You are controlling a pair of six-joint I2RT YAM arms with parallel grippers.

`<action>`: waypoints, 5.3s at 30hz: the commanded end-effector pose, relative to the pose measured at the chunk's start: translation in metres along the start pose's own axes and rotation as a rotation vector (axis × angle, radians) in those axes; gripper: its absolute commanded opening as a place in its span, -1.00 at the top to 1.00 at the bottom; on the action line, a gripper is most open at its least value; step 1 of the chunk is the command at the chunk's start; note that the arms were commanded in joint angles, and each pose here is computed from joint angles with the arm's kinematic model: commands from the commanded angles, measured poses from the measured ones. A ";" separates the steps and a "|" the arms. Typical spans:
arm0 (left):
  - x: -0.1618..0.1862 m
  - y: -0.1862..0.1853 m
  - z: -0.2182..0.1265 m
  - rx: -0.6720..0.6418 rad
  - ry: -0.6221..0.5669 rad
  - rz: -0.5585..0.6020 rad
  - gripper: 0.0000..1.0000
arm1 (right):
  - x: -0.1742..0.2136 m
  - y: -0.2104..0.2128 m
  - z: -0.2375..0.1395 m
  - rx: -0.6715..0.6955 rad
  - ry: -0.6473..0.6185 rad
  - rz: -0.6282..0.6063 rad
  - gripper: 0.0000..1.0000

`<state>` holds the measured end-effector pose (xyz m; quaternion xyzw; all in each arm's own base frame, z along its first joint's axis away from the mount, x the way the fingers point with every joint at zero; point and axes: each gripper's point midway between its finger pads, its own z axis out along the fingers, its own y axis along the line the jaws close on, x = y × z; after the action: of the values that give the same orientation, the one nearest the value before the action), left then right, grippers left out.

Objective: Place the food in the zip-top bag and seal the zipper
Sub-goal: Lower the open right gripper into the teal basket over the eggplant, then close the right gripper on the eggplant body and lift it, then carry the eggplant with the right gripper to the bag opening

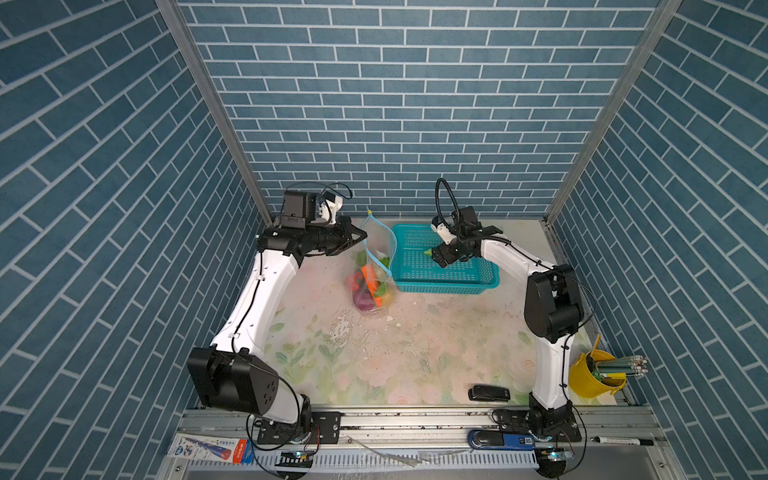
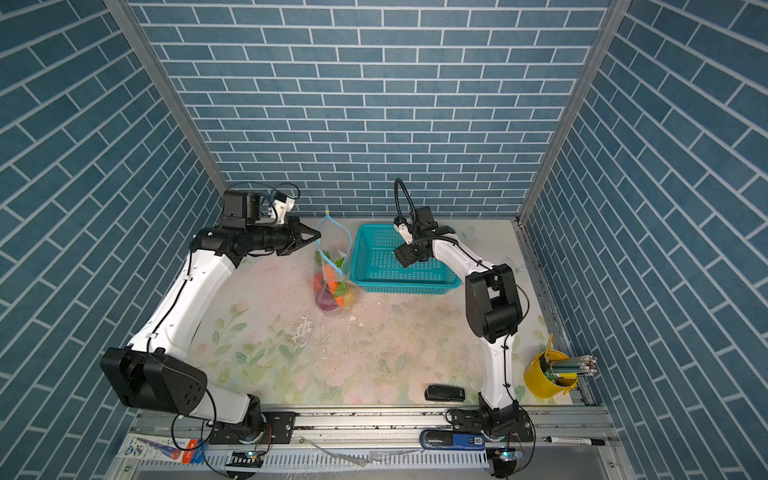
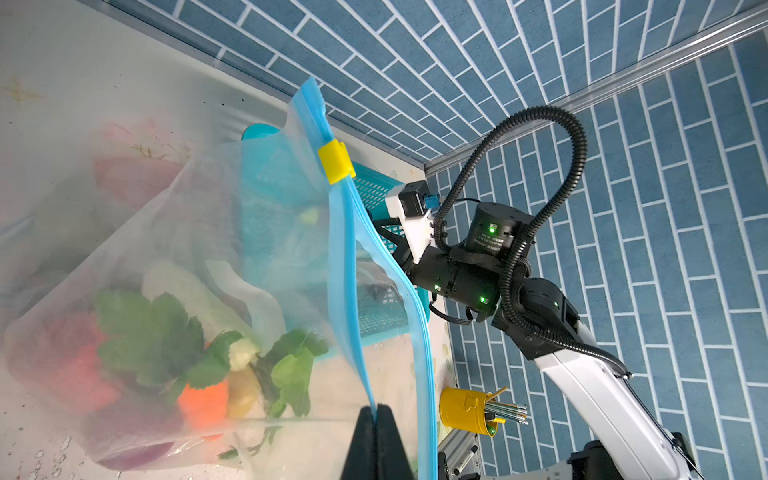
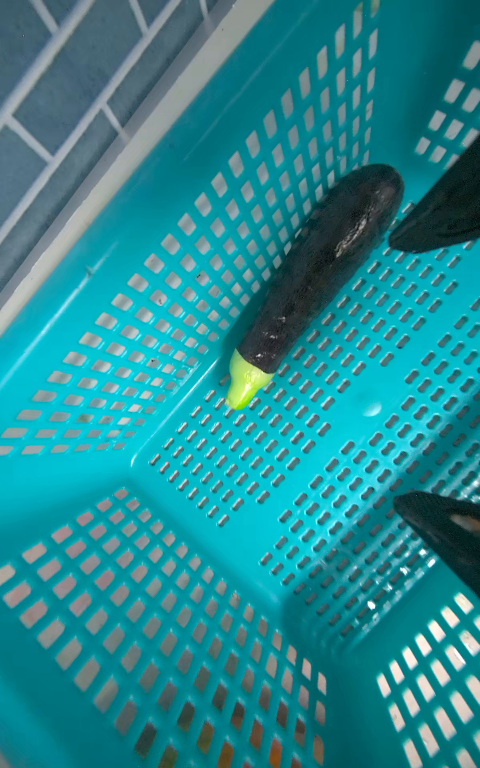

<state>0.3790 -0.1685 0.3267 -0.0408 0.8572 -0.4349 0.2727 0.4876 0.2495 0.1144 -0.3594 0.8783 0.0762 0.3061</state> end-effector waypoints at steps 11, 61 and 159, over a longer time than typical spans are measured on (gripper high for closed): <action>0.005 -0.002 0.006 0.018 0.025 0.007 1.00 | 0.008 -0.039 0.040 0.075 0.133 -0.147 -0.83; 0.006 -0.002 0.007 0.015 0.022 0.005 1.00 | 0.008 -0.005 0.082 -0.137 0.190 0.010 -0.18; 0.005 -0.012 0.015 0.022 0.042 0.035 1.00 | -0.200 0.206 -0.217 -0.235 -0.830 0.283 0.85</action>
<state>0.3800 -0.1834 0.3187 -0.0302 0.8630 -0.4344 0.2561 0.3522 0.4363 0.4015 -0.2262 0.6972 0.3490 0.5840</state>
